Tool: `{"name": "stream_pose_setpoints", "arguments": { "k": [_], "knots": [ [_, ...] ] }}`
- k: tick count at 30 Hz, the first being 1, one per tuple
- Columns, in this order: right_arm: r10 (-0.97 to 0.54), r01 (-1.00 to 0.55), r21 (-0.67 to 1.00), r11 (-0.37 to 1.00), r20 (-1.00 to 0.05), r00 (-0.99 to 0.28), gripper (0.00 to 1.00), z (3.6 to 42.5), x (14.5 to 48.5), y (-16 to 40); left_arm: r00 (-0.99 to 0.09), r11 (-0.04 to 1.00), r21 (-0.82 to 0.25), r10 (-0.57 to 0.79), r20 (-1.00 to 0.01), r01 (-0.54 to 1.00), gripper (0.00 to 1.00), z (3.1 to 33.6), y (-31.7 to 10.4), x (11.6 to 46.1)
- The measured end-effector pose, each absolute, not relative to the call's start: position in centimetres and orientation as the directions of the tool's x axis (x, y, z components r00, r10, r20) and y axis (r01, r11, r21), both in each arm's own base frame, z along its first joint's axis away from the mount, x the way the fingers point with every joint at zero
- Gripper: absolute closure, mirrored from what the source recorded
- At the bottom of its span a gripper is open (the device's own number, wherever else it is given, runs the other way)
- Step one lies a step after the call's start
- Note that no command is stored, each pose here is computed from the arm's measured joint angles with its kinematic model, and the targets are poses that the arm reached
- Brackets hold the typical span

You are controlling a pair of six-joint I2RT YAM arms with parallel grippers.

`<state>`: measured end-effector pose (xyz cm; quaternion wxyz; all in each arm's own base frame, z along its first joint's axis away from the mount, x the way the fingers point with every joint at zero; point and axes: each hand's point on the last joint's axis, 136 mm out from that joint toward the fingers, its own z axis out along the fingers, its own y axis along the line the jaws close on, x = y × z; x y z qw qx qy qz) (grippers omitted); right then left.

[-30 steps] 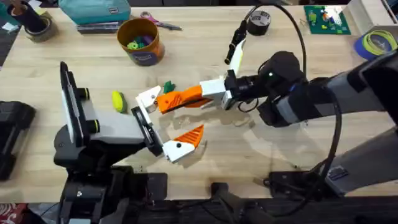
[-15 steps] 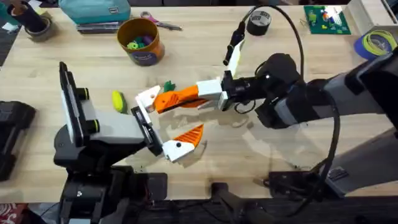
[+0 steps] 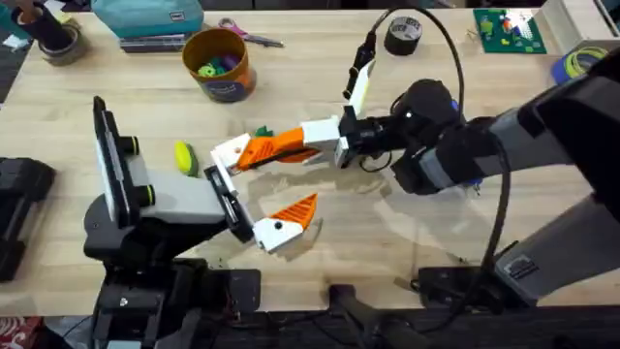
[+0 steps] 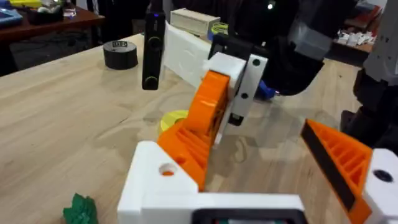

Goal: Pick up the gripper from the table and insert it into the empty holder that is missing its gripper. Then pick up a screw, insert it into the mounting hole, and use the screwdriver to tighten it. Finally, clean up the table by picking up the vegetable and placing it into the bucket.

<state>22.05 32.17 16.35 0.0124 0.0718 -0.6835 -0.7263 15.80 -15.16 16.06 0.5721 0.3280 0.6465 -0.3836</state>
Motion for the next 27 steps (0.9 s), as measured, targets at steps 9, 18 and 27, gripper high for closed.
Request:
{"name": "stream_pose_setpoints", "arguments": {
  "k": [9, 18, 27],
  "knots": [
    [-0.124, -0.083, 0.994, -0.070, -0.091, -0.988, 0.993, 16.5, 22.4, 32.6, -0.130, 0.494, -0.120, -0.015, -0.991, 0.861, 0.015, 16.0, -15.1, 15.9],
    [-0.144, -0.081, 0.994, -0.073, -0.091, -0.985, 0.993, 16.7, 22.0, 33.2, -0.129, 0.492, -0.120, -0.014, -0.991, 0.863, 0.016, 16.1, -15.1, 15.8],
    [-0.182, -0.087, 0.993, -0.075, -0.099, -0.978, 0.993, 17.0, 21.8, 33.4, -0.122, 0.491, -0.112, -0.011, -0.992, 0.864, 0.016, 16.1, -15.2, 15.8]
  ]
}}
